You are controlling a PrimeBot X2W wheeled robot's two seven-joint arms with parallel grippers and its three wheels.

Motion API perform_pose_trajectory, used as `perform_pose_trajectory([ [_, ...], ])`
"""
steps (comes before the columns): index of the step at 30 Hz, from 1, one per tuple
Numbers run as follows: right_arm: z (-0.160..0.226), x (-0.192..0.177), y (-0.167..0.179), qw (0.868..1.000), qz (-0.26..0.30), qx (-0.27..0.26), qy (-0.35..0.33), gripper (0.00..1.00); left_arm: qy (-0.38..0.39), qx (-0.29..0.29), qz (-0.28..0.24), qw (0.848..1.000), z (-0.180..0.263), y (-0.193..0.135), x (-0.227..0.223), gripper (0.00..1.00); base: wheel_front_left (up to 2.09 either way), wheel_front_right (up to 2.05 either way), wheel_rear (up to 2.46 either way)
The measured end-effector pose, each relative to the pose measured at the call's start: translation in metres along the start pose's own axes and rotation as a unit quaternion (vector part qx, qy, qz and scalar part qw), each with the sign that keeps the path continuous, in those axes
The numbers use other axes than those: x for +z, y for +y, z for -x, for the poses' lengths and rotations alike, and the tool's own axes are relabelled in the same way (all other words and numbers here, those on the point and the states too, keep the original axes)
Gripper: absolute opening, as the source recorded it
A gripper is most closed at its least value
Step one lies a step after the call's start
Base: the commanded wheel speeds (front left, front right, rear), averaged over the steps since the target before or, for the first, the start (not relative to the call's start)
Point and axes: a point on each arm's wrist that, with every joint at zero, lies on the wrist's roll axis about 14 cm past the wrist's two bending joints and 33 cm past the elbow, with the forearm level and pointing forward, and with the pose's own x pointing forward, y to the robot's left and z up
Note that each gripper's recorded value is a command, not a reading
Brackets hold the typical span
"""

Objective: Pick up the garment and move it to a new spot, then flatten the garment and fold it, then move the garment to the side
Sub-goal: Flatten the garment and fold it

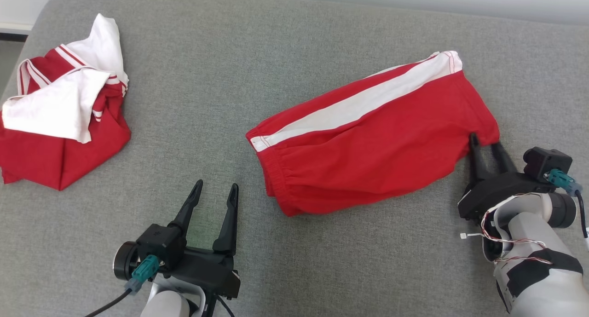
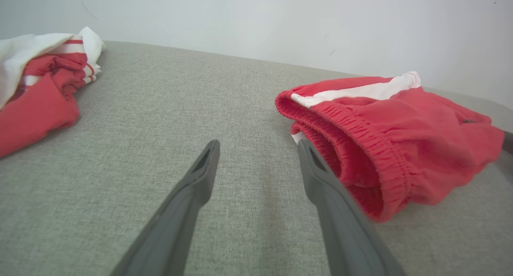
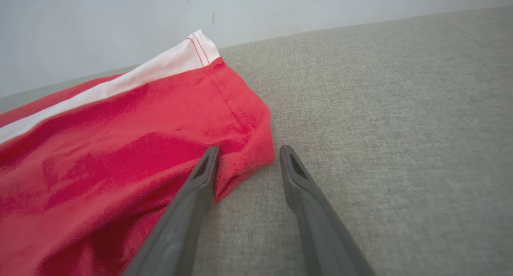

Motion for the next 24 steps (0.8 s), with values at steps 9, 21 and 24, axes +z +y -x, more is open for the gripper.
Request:
perform_pose_trajectory([
  [9, 0.01, 0.011, 0.005, 1.0, -0.021, -0.001, -0.014, 0.0, -0.009, 0.001, -0.004, 1.0, 0.008, -0.001, 0.008, 1.0, 0.0, 0.0, 0.0],
  [21, 0.086, 0.018, -0.029, 0.994, -0.072, -0.061, -0.062, 0.0, -0.009, -0.039, 0.002, 0.999, 0.029, -0.035, 0.006, 1.0, 0.0, 0.0, 0.0],
  [24, 0.108, 0.011, -0.04, 0.992, -0.08, -0.08, -0.064, 0.0, -0.008, -0.053, 0.004, 0.999, 0.03, -0.045, 0.005, 1.0, 0.0, 0.0, 0.0],
])
